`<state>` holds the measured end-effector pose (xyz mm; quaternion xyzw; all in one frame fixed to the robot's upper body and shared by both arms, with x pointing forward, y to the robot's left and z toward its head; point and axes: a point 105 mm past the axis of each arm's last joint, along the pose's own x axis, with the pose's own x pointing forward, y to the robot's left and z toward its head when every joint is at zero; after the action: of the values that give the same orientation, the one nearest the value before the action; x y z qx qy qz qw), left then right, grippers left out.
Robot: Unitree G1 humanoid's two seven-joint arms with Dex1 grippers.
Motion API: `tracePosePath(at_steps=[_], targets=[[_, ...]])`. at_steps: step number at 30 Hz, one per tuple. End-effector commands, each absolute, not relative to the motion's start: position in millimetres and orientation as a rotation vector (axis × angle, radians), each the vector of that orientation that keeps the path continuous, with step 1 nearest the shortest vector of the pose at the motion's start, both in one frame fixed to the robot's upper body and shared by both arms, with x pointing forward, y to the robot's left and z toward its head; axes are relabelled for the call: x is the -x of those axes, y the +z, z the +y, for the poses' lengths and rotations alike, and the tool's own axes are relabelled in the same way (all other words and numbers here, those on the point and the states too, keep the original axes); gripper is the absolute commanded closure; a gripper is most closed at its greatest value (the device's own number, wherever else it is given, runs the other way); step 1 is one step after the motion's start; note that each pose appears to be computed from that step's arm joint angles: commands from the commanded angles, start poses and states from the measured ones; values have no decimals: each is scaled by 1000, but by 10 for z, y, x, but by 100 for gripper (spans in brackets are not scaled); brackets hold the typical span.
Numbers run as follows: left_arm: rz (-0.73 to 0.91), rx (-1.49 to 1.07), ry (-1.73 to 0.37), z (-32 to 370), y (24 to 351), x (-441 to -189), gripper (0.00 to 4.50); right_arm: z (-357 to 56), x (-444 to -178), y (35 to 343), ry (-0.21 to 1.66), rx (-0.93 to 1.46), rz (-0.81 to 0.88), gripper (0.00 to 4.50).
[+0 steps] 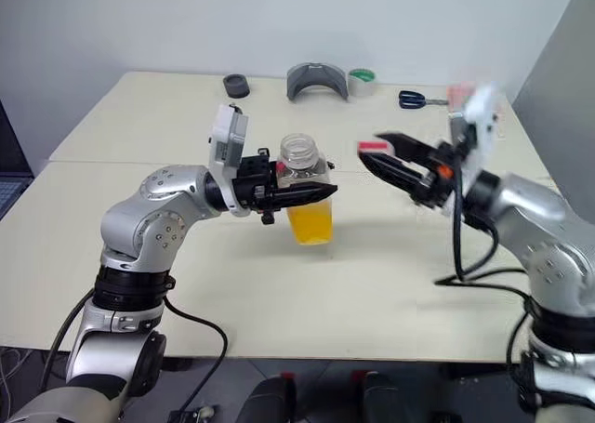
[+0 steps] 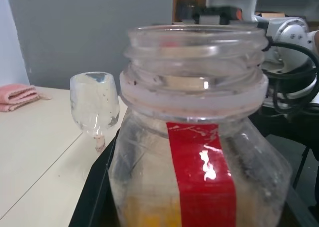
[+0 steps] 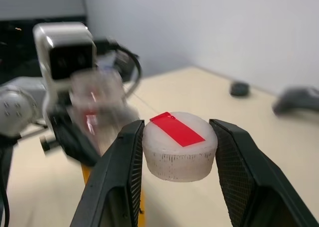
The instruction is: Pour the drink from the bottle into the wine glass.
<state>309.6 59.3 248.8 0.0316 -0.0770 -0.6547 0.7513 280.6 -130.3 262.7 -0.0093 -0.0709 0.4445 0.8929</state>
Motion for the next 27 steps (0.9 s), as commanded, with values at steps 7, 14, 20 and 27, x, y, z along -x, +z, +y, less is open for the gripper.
tracePosePath(at_steps=[7, 14, 20, 27], targets=[[-246, -85, -1463, 516, 2637, -3027, 268, -1557, -2820, 1437, 456, -4, 56, 269], [-256, -92, -1461, 514, 2671, -3028, 268, -1703, -3038, 973, 282, 64, 99, 143], [-256, -95, -1454, 525, 2672, -3018, 268, -1762, -3027, 1058, 284, 96, 60, 3], [-282, -116, -1311, 669, 2732, -3226, 268, -1503, -2673, 1741, 610, 98, -118, 3]])
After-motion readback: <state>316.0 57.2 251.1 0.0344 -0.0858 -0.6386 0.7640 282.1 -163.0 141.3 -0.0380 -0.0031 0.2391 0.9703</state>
